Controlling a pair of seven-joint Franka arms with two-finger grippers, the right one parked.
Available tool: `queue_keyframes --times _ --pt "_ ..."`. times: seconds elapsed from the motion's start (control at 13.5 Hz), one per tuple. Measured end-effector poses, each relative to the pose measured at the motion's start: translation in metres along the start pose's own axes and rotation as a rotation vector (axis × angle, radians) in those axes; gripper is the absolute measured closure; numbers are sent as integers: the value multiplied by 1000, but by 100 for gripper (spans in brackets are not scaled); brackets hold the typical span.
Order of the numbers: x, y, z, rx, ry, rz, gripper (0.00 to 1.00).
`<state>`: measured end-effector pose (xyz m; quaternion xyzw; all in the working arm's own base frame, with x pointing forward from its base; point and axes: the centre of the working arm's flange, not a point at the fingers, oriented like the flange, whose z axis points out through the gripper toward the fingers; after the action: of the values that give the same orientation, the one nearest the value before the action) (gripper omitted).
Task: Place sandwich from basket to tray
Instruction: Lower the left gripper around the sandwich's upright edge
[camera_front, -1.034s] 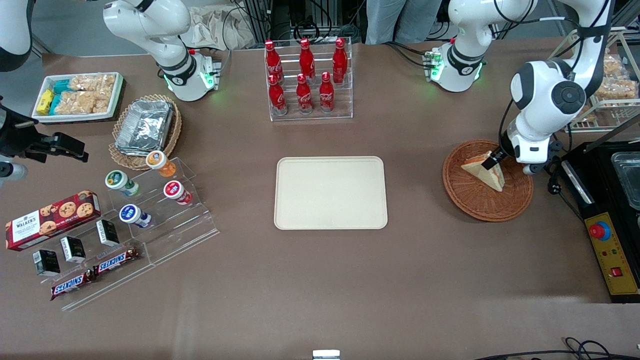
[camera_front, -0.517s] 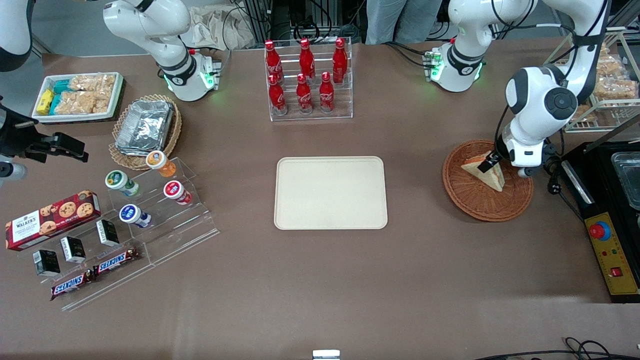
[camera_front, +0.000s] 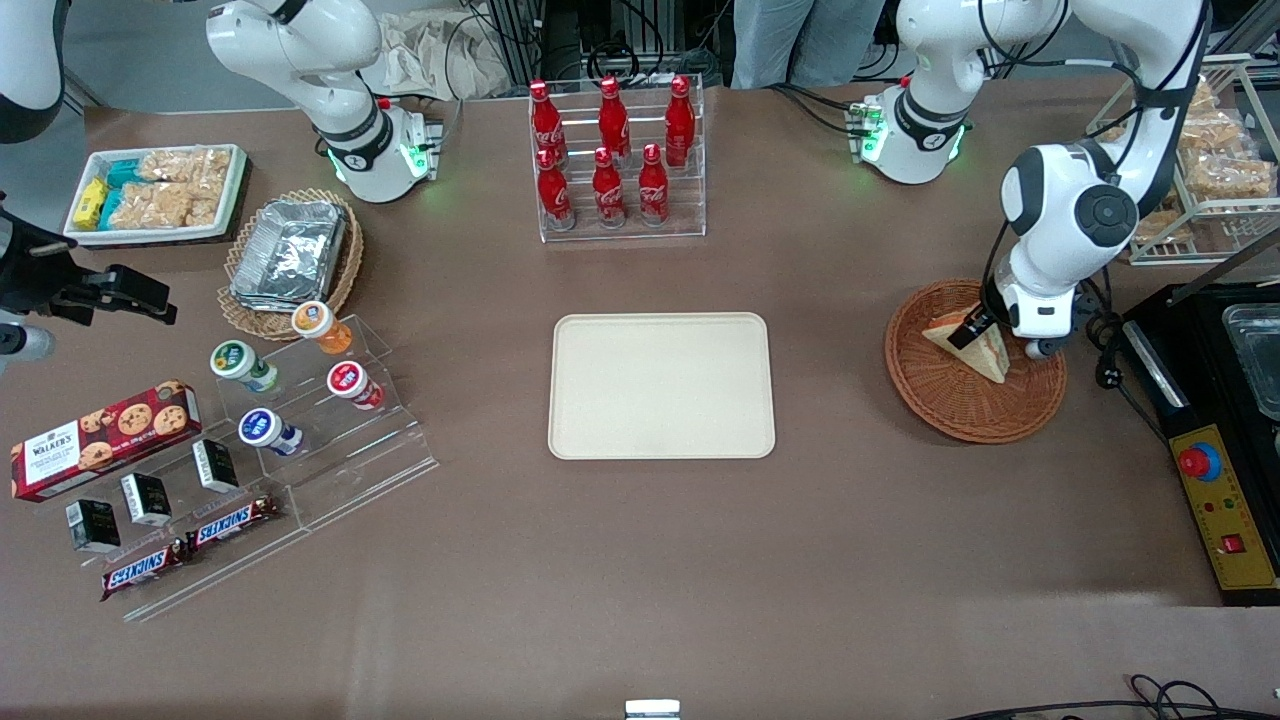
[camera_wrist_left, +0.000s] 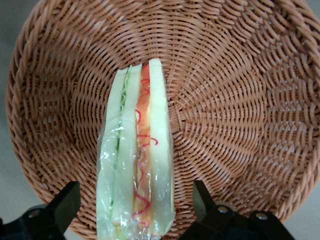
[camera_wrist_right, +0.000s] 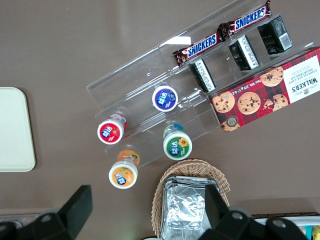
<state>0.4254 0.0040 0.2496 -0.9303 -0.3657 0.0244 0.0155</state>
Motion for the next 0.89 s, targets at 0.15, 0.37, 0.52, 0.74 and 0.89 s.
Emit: queue_keyframes --times 0.15,0.37,0.52,0.74,0.89 --pt "0 0 4 1 -3 0 0" --pt "0 1 8 1 -5 -1 6" --pt "0 1 10 0 -5 -1 12" --pt "0 1 12 1 -7 -1 49" --pt "0 1 12 0 -5 -1 66"
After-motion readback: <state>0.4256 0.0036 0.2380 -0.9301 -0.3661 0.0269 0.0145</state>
